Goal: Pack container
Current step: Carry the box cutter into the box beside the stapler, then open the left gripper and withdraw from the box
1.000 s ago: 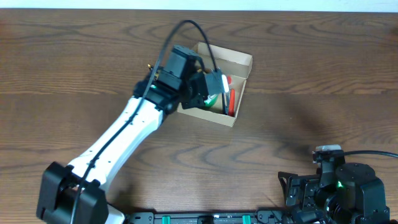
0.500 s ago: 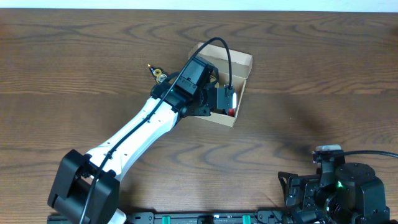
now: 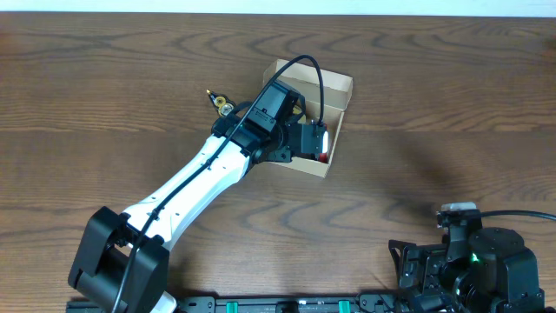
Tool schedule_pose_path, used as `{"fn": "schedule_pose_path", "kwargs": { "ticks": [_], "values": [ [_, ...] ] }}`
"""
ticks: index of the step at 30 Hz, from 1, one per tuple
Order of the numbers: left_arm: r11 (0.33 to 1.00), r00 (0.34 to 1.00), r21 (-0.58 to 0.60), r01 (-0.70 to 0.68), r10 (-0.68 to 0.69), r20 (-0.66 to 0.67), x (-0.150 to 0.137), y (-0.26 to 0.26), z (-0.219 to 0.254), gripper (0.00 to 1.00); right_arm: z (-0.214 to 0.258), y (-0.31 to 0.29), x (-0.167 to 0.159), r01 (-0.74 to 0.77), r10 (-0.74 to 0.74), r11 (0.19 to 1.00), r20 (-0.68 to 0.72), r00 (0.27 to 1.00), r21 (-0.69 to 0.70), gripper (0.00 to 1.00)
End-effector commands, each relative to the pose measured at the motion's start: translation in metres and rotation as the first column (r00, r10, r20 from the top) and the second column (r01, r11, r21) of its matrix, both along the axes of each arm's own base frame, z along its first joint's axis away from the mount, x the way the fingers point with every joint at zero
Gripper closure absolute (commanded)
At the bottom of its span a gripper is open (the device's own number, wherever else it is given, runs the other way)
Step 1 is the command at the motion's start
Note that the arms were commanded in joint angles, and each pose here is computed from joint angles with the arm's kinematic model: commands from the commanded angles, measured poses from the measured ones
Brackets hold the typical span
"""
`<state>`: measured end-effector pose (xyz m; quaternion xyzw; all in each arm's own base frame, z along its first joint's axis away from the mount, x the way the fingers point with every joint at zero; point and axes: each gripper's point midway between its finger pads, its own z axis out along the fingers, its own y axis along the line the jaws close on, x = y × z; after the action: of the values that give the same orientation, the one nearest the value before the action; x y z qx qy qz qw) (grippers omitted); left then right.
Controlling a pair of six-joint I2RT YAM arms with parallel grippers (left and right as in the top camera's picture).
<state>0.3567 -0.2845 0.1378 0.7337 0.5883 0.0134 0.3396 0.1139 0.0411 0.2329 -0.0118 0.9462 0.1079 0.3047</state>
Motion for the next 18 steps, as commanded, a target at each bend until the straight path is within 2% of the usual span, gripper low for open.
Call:
{"fn": "schedule_pose_path", "kwargs": {
  "ticks": [1,4,7,12,15,18],
  "values": [
    [1.000,1.000,0.009,-0.003,0.003,-0.003,0.002,0.000,-0.003,0.53,0.000,-0.001,0.000,0.018,-0.018,1.000,-0.002,1.000,0.009,0.01],
    [1.000,1.000,0.007,-0.005,0.005,-0.003,0.002,0.000,-0.003,0.48,0.000,-0.001,0.000,0.017,-0.017,1.000,-0.001,1.000,0.010,0.01],
    [1.000,1.000,-0.014,-0.022,0.022,0.003,0.003,-0.001,0.004,0.48,0.000,-0.001,0.000,0.018,-0.018,1.000,-0.001,1.000,0.009,0.01],
    [0.975,0.981,-0.133,-0.179,0.187,0.048,0.021,0.001,0.038,0.52,0.000,-0.001,0.000,0.017,-0.017,1.000,-0.001,1.000,0.010,0.01],
    [0.910,0.916,-0.195,-0.366,0.389,0.094,0.045,0.023,0.059,0.51,0.000,-0.001,0.000,0.018,-0.018,1.000,-0.001,1.000,0.009,0.01],
    [0.807,0.837,-0.280,-0.519,0.546,0.023,0.064,0.047,0.065,0.46,0.000,-0.001,0.000,0.018,-0.018,1.000,-0.001,1.000,0.009,0.01]
  ]
}}
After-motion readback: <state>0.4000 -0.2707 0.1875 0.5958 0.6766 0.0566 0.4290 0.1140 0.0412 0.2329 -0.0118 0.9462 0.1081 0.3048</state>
